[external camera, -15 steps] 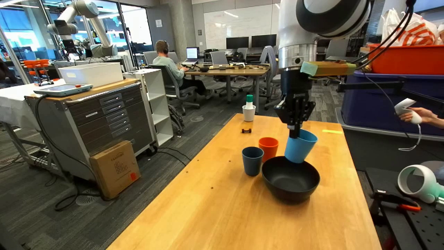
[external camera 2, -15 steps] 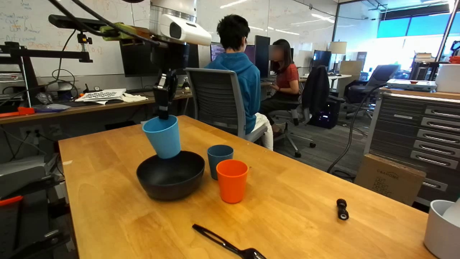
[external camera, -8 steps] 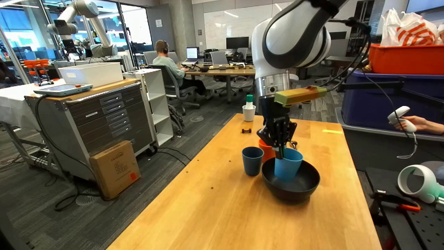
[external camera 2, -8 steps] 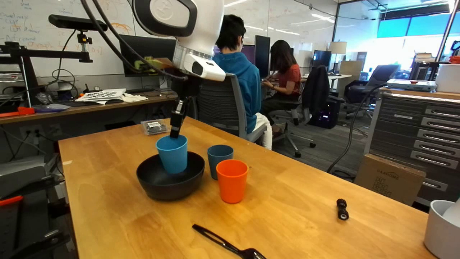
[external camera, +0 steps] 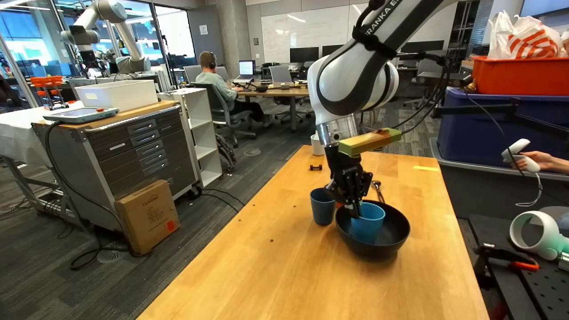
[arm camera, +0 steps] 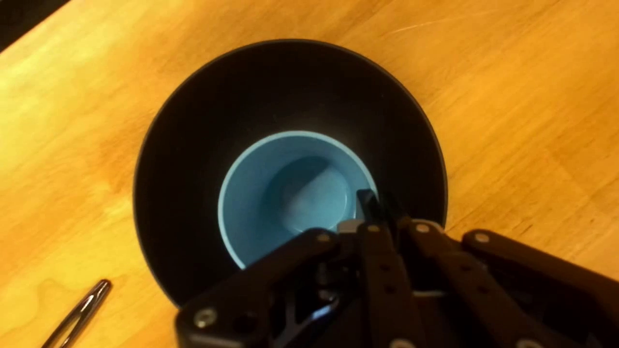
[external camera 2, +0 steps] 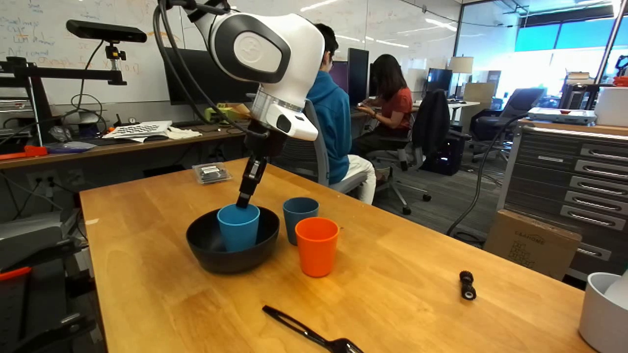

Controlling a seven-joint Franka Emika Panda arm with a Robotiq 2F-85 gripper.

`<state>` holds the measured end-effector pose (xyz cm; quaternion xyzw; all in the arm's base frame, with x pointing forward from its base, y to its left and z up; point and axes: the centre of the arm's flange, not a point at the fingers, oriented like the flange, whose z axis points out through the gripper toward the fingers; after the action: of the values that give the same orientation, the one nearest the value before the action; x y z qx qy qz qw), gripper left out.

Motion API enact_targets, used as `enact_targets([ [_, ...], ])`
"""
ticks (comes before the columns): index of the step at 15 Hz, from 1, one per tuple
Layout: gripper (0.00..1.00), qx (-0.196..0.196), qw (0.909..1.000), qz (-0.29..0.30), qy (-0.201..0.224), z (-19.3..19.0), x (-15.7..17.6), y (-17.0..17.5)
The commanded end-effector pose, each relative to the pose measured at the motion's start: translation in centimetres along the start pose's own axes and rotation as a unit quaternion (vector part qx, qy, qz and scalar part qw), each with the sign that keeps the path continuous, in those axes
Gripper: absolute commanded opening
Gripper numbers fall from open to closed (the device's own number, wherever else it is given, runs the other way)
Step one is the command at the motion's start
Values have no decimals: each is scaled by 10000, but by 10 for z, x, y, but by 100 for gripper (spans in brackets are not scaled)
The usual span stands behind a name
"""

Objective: Put the blue cup in the black bowl, then put the green and orange cups on top of the blue cup then put the black object in the orange cup

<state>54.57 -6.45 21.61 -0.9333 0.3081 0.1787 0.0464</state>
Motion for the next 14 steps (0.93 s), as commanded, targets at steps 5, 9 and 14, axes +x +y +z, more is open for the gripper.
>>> enact_targets([
  [5, 44, -57, 9999, -25, -133, -11, 6, -9],
  [9, 76, 30, 10000, -77, -51, -23, 2, -12],
  [14, 100, 206, 9983, -79, 544, -59, 4, -19],
])
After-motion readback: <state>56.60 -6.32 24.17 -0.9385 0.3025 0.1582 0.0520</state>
